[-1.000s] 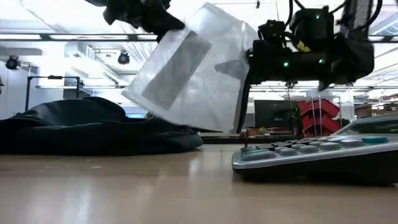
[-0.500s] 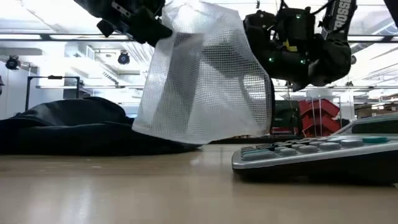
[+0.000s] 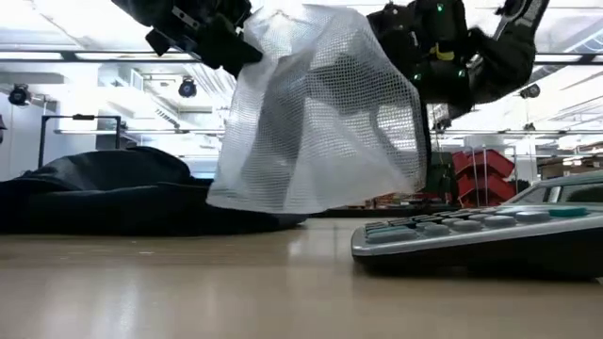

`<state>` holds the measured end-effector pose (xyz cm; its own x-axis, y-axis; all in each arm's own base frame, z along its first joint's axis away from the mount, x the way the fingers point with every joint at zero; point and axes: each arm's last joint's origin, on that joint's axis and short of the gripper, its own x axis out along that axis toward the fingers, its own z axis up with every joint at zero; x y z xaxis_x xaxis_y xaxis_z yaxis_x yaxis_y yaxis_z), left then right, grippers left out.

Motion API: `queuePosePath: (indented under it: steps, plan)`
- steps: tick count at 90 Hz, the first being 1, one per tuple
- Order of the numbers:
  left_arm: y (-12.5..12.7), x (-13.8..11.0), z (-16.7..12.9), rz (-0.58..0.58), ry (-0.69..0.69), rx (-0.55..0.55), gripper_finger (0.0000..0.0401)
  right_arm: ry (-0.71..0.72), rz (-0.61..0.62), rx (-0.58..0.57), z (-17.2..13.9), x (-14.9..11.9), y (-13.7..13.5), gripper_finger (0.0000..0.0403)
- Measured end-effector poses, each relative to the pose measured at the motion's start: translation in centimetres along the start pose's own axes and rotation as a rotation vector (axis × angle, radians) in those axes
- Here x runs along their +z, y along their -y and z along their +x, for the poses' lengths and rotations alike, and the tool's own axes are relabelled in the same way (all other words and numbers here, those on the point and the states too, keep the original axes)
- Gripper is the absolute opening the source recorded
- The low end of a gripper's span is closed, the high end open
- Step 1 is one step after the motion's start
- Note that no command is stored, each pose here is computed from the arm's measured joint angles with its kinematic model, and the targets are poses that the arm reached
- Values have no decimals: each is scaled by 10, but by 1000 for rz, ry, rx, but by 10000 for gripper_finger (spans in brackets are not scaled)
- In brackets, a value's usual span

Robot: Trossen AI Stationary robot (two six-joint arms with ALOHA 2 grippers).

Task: Unpack backpack
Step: Remove the black paper from the white zipper pouch

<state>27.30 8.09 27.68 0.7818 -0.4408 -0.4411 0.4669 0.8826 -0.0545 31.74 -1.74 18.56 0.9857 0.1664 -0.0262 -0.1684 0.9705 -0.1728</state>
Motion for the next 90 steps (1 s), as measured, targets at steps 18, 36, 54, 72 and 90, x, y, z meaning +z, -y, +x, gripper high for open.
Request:
queuePosePath:
  steps: [18, 36, 54, 72, 90]
  plan:
    - [0, 1, 0, 12, 4, 2, 0, -71, 41, 7, -11, 15, 0, 195]
    - [0, 1, 0, 17, 6, 3, 0, -189, 71, 6, -21, 14, 3, 196]
    - [0, 0, 0, 12, 2, 1, 0, -277, 55, 14, -30, 14, 4, 197]
    - [0, 0, 0, 20, 2, 1, 0, -262, 70, 33, -33, 19, 5, 197]
    - [0, 1, 0, 34, 5, 1, 0, -225, 87, 21, -29, 19, 6, 162]
